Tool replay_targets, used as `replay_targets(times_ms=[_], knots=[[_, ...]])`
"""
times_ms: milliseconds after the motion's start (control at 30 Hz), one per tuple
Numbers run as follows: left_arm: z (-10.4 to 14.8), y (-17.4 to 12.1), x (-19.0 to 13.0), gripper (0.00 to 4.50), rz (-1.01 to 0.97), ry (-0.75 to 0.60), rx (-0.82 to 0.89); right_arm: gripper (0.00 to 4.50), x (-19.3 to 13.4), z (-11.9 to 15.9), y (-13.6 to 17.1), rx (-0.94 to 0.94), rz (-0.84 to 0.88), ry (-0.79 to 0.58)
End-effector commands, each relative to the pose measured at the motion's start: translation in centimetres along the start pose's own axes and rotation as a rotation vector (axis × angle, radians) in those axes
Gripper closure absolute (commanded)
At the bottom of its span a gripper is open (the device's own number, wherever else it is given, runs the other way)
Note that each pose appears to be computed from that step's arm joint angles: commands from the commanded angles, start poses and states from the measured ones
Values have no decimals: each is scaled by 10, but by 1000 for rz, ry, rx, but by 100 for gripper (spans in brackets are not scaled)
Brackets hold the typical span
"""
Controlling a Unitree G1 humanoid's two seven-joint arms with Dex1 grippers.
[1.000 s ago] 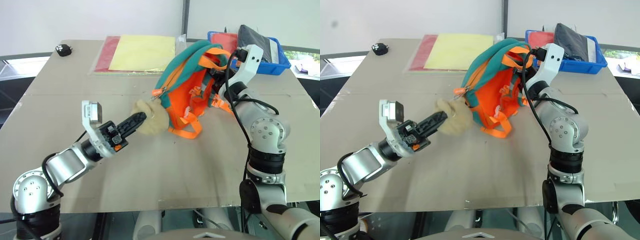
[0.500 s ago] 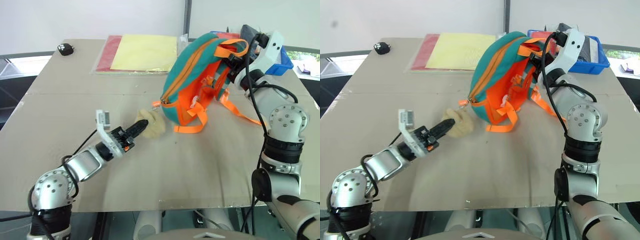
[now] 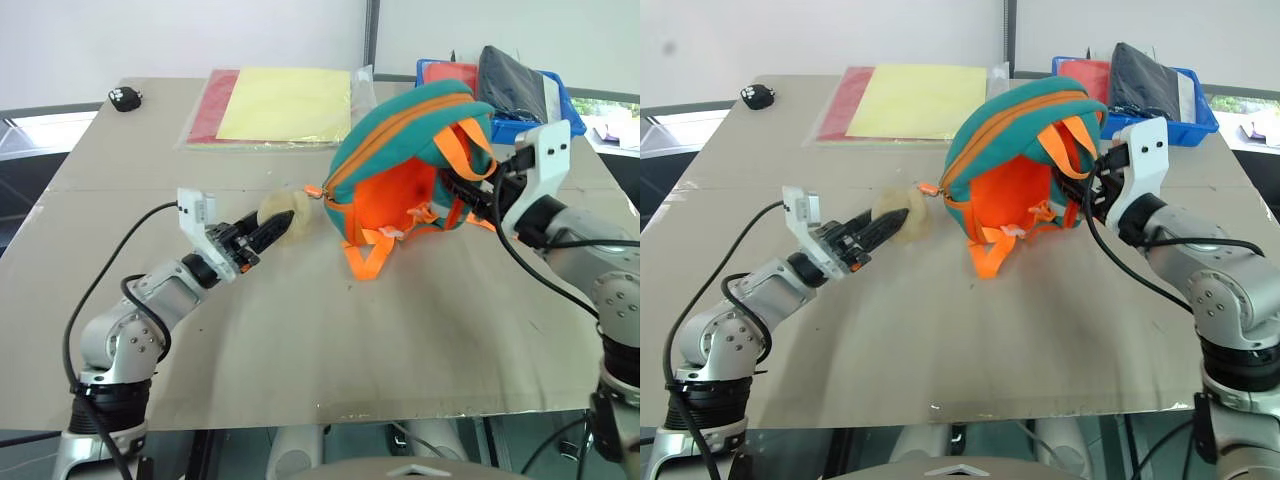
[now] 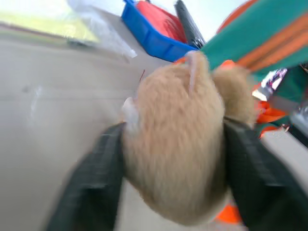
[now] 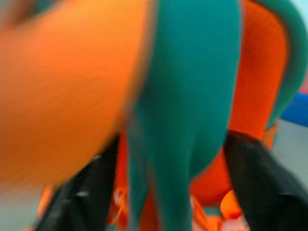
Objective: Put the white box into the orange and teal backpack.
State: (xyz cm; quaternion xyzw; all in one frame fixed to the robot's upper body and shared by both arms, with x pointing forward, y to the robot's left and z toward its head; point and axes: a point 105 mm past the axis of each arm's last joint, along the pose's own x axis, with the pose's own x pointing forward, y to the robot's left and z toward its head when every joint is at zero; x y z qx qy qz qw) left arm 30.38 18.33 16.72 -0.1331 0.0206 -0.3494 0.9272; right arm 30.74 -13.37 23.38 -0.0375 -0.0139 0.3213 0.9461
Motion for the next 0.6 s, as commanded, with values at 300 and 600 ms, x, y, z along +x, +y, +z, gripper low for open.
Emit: replay_targets(times_ms=[300, 600], knots=[[-20, -2, -72, 0, 14, 146, 200, 1, -104, -36, -10, -101, 186, 151], [-31, -2, -98, 0, 68, 251, 194, 1, -147, -84, -43, -139, 9, 258]])
